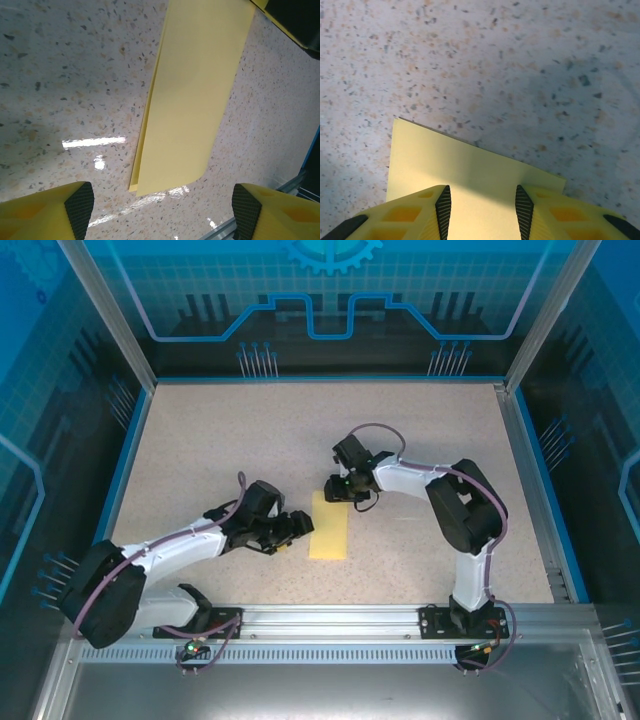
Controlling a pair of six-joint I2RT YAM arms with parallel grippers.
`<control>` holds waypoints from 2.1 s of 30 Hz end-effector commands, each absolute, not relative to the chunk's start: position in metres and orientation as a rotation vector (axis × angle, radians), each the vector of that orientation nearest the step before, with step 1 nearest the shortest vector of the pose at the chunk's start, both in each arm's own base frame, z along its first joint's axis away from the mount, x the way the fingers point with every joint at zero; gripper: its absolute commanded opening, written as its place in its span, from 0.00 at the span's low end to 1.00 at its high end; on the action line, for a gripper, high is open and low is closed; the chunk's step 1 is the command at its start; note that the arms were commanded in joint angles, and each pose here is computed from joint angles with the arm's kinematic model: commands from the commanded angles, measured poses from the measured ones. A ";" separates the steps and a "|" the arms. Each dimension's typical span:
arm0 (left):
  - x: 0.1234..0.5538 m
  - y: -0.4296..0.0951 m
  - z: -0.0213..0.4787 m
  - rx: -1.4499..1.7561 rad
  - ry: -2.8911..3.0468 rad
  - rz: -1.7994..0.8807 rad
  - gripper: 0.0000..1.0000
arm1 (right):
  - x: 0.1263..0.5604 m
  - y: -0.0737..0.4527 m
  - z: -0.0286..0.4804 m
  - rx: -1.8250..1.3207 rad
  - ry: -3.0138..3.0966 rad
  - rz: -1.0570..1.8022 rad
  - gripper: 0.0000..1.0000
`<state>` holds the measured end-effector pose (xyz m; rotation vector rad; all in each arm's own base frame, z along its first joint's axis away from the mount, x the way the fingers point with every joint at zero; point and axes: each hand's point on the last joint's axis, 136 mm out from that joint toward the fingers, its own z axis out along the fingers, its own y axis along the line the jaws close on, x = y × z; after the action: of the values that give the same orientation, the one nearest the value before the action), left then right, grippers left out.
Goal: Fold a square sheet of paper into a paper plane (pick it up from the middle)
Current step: First fold in half a square sheet of paper at the center of the table, then fold the triangle a second time at the center of the table.
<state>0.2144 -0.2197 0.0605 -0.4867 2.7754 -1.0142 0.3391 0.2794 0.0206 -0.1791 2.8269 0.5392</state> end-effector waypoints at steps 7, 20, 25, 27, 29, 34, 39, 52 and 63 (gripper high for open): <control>0.202 -0.237 0.055 -0.493 2.847 -1.152 0.77 | 0.328 0.285 0.003 -0.215 2.880 0.557 0.41; 0.194 -0.267 0.052 -0.392 2.913 -1.151 0.78 | 0.325 0.277 -0.002 -0.176 2.896 0.545 0.39; 0.192 -0.272 0.046 -0.382 2.942 -1.126 0.78 | 0.325 0.276 -0.003 -0.169 2.896 0.546 0.39; 0.193 -0.273 0.045 -0.388 2.944 -1.119 0.78 | 0.324 0.276 -0.003 -0.169 2.895 0.547 0.39; 0.193 -0.274 0.046 -0.382 2.940 -1.127 0.78 | 0.324 0.274 -0.004 -0.165 2.899 0.544 0.38; 0.195 -0.280 0.052 -0.362 2.915 -1.177 0.78 | 0.324 0.273 -0.004 -0.159 2.896 0.546 0.38; 0.197 -0.283 0.059 -0.338 2.879 -1.218 0.77 | 0.323 0.272 -0.003 -0.155 2.895 0.551 0.38; 0.210 -0.292 0.093 -0.244 2.735 -1.302 0.70 | 0.322 0.271 -0.004 -0.141 2.903 0.556 0.36; 0.232 -0.296 0.076 -0.219 2.691 -1.223 0.52 | 0.322 0.277 0.009 -0.149 2.870 0.642 0.35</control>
<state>0.2170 -0.2886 0.0695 -0.2623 2.7582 -1.2317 0.3402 0.2811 0.0182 -0.1591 2.8047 0.6127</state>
